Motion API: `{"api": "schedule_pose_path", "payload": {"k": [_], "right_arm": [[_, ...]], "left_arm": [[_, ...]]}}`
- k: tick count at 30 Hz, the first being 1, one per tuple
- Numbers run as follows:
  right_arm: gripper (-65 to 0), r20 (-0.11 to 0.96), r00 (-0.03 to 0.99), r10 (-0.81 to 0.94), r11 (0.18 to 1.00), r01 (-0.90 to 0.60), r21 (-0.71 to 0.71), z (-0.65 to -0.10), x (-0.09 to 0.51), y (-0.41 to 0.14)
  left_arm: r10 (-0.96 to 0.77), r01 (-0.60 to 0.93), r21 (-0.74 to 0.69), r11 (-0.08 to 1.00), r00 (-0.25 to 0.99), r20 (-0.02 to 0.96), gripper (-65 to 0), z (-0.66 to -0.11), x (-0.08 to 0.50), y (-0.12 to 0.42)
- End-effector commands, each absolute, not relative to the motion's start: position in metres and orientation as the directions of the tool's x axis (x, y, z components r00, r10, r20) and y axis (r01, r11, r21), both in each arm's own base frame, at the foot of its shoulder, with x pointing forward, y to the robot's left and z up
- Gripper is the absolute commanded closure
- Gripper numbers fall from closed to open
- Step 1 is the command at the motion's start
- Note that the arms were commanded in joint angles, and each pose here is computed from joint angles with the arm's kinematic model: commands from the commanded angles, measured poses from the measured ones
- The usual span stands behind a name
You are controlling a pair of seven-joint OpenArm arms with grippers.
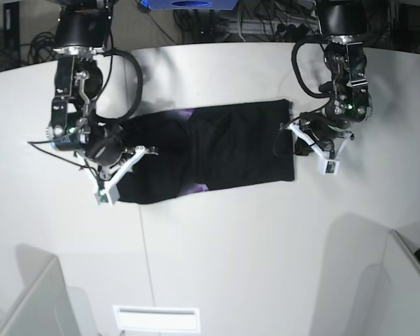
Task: Fold the T-shirt properly
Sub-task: 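Grasp the opposite strip end with the right gripper and fold it over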
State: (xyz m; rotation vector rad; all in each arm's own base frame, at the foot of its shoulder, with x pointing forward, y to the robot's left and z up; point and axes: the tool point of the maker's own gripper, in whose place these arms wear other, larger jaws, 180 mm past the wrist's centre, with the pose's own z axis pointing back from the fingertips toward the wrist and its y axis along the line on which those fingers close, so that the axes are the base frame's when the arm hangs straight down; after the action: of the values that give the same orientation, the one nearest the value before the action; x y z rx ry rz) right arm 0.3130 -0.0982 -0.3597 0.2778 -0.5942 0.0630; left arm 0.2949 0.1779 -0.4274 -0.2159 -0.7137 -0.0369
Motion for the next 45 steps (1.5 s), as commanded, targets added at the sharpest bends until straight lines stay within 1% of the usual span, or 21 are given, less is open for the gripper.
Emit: {"api": "schedule_pose_path", "payload": {"k": [1,3,6,10,20,25,29,32,35,37,45], "right_arm": [[0.0,0.62,0.784,-0.012,0.955,-0.176,0.241,-0.339,0.323,-0.088],[0.0,0.64,0.768,0.019,0.952,-0.209,0.223,-0.33,0.322,-0.076],[0.0,0.634,0.772,0.037,0.944,-0.236,0.233,-0.326,0.316,-0.059],[0.0,0.66,0.748,0.066,0.926,-0.292,0.239,-0.313,0.311,-0.034],[0.0,0.663,0.747,0.057,0.889,-0.34,0.306,-0.301,0.297,0.014],[0.0,0.674,0.733,0.087,0.853,-0.404,0.33,-0.292,0.291,0.045],[0.0,0.661,0.744,0.097,0.837,-0.42,0.35,-0.296,0.294,0.063],[0.0,0.676,0.729,0.106,0.829,-0.44,0.345,-0.298,0.3,0.073],[0.0,0.664,0.735,0.135,0.824,-0.455,0.337,-0.309,0.3,0.083],[0.0,0.649,0.75,0.125,0.832,-0.436,0.343,-0.319,0.301,0.086],[0.0,0.683,0.708,0.18,0.793,-0.515,0.325,-0.319,0.29,0.115]], "left_arm": [[0.033,0.108,-0.171,0.979,0.748,0.662,0.0,-0.421,0.301,0.179],[0.037,0.106,-0.174,0.979,0.749,0.661,0.0,-0.422,0.303,0.179],[0.037,0.106,-0.175,0.979,0.748,0.663,0.0,-0.421,0.304,0.179],[0.037,0.106,-0.175,0.979,0.748,0.663,0.0,-0.421,0.304,0.179],[0.038,0.106,-0.176,0.979,0.749,0.661,0.0,-0.421,0.303,0.179],[0.037,0.107,-0.174,0.979,0.746,0.665,0.0,-0.42,0.304,0.179],[0.036,0.108,-0.174,0.979,0.745,0.666,0.0,-0.419,0.304,0.178],[0.035,0.106,-0.171,0.98,0.749,0.662,0.0,-0.421,0.301,0.18],[0.037,0.101,-0.169,0.981,0.748,0.663,0.0,-0.421,0.301,0.183],[0.038,0.098,-0.167,0.981,0.749,0.662,0.0,-0.421,0.301,0.184],[0.044,0.096,-0.173,0.98,0.747,0.663,0.0,-0.421,0.3,0.184]]}}
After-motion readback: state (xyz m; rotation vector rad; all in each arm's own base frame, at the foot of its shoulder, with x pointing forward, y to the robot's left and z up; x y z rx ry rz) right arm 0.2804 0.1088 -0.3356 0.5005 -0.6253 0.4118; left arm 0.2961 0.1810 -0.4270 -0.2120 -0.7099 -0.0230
